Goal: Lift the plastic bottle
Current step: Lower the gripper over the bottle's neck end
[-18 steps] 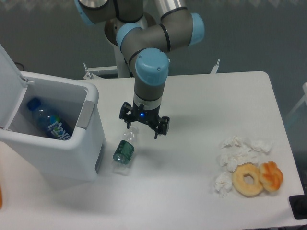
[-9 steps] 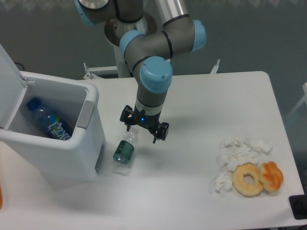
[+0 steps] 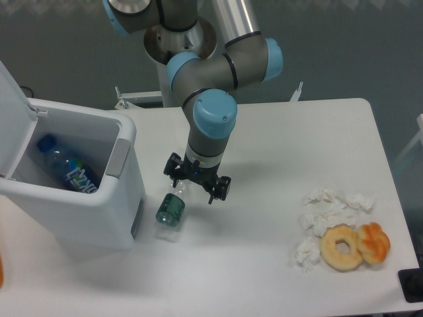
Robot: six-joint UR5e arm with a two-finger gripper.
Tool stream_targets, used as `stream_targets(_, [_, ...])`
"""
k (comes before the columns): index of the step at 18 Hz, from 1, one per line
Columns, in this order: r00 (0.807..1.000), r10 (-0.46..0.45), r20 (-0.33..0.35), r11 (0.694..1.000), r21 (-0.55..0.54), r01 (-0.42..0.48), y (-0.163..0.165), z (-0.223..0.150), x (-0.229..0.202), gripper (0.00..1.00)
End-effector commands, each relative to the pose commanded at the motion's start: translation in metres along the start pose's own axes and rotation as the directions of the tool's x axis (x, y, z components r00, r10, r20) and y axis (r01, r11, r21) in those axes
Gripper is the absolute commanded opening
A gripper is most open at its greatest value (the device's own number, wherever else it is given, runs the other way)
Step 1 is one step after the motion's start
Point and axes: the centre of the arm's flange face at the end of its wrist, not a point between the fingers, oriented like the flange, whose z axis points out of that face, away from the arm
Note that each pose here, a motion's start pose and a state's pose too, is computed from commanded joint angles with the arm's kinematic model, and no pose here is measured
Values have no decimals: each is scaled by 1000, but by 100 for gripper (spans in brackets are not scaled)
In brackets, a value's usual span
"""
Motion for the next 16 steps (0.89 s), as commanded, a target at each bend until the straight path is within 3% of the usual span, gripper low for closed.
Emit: stream_targets(16, [1000, 16, -23, 1000, 4, -16, -18, 19, 0, 100])
